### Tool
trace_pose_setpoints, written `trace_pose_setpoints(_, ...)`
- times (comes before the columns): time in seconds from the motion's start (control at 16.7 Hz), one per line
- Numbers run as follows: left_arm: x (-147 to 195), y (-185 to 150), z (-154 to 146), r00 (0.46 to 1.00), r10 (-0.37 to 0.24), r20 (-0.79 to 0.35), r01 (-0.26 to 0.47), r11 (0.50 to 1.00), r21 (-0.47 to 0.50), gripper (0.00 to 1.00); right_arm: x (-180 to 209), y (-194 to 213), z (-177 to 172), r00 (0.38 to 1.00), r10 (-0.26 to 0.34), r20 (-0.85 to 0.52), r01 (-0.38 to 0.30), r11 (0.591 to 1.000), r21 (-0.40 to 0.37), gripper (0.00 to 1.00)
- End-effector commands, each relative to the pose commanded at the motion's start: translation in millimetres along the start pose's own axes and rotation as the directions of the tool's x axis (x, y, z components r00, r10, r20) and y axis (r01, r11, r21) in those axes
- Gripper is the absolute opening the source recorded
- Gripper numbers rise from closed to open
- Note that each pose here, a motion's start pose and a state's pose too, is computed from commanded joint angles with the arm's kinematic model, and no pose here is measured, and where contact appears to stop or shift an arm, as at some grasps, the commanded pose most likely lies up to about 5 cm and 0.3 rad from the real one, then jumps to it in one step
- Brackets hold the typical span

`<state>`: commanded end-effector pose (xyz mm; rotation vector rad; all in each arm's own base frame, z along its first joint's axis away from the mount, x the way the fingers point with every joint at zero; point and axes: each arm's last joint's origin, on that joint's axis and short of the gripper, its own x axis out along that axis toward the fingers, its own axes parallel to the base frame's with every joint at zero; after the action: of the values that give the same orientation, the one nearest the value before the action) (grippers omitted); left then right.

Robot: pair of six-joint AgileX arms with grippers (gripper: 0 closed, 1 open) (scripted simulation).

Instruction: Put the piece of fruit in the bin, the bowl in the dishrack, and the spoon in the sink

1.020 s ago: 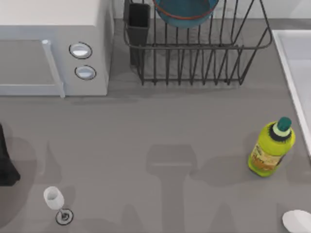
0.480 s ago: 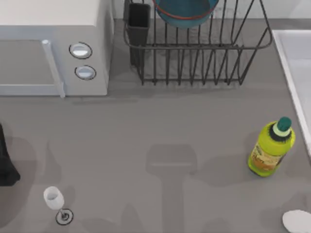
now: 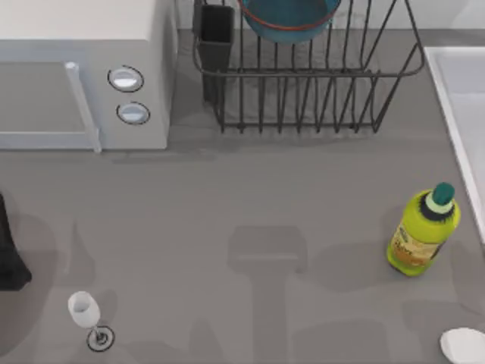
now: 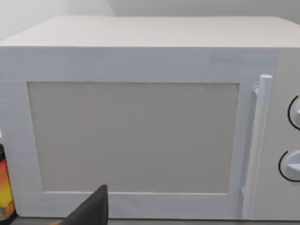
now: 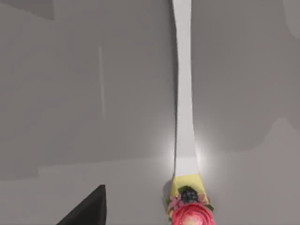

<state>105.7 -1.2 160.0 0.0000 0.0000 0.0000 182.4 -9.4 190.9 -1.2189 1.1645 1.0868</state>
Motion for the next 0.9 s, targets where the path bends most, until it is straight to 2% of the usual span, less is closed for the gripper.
trace_pose_setpoints(0.12,0.0,0.0,0.0,1.0,0.0,0.0,0.0,1.0,0.0,1.0,-0.5,-6.5,-0.3,0.997,0.076,-0.001,-0.075,0.995,-0.062,1.0)
trace_pose_setpoints(0.24,0.0,0.0,0.0,1.0,0.0,0.0,0.0,1.0,0.0,1.0,-1.2,-9.6,-0.5,0.995,0.104,-0.001,-0.103,0.991,-0.085,1.0)
trace_pose_setpoints(0.6,0.0,0.0,0.0,1.0,0.0,0.0,0.0,1.0,0.0,1.0,2.8,-9.3,0.1,0.995,0.104,-0.001,-0.103,0.991,-0.087,1.0)
trace_pose_setpoints(0.9,0.0,0.0,0.0,1.0,0.0,0.0,0.0,1.0,0.0,1.0,46.5,-11.2,-0.3,0.995,0.1,-0.001,-0.099,0.991,-0.085,1.0)
